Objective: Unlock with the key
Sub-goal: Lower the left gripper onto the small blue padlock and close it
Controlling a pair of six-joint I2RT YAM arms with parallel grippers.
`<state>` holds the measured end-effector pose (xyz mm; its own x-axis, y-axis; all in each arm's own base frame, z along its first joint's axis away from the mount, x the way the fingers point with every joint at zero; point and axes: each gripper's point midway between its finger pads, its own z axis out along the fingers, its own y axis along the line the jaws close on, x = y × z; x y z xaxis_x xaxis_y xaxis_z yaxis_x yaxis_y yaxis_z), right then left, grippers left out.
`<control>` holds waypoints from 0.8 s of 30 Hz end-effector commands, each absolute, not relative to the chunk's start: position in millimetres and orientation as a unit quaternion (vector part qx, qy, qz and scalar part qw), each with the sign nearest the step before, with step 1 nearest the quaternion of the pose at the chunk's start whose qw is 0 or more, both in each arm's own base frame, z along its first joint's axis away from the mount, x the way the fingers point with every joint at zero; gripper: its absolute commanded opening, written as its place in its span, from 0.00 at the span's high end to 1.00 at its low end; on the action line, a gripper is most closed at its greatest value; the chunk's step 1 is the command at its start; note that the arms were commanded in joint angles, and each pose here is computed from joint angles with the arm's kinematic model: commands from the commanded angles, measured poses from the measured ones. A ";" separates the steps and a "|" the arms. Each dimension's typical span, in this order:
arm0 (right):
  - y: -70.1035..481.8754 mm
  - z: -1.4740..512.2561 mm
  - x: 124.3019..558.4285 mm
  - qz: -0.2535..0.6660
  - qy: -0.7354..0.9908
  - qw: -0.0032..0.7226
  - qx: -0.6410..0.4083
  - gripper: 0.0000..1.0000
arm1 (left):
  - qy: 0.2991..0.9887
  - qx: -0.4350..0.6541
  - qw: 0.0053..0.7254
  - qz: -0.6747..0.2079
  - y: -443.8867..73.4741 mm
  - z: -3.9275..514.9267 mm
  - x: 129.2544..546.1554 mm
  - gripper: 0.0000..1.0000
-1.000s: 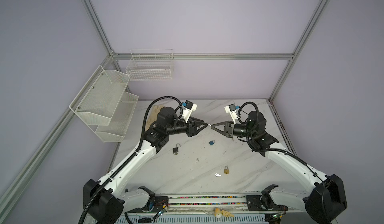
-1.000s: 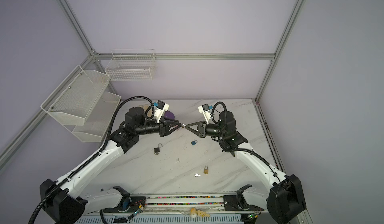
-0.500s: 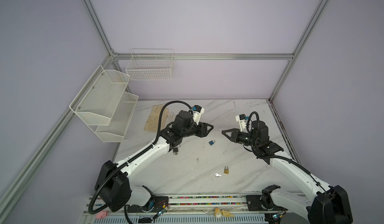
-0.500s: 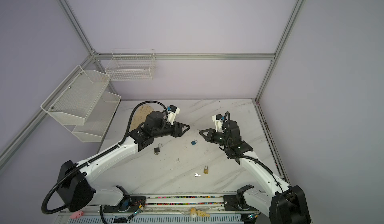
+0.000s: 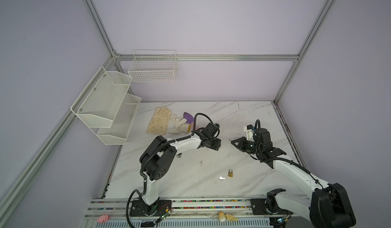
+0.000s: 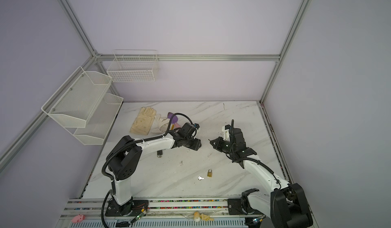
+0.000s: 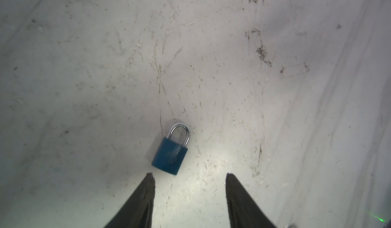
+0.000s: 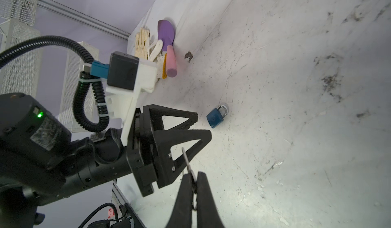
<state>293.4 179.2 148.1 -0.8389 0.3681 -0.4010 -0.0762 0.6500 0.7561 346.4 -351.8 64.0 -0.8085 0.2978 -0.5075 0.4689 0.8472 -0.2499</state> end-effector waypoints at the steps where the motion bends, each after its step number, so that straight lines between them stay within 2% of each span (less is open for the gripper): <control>1: 178.1 150.3 293.8 0.408 0.866 0.277 0.077 1.00 | 0.917 0.211 0.297 -0.160 -362.8 100.7 377.6 0.46; 8: 180.1 159.8 298.2 0.412 0.863 0.284 0.068 1.00 | 0.923 0.219 0.288 -0.133 -369.2 81.5 386.3 0.47; 14: 176.1 159.7 299.7 0.402 0.865 0.290 0.077 1.00 | 0.926 0.243 0.248 -0.148 -381.6 66.3 367.9 0.48; 24: 174.8 157.3 302.2 0.396 0.868 0.290 0.077 1.00 | 0.940 0.232 0.235 -0.085 -376.0 49.4 350.9 0.52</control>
<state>295.9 176.9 149.4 -0.8314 0.3647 -0.4192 -0.0823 0.6654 0.7420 344.8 -369.0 33.8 -0.7853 0.4187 -0.4561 0.5022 0.8616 -0.0737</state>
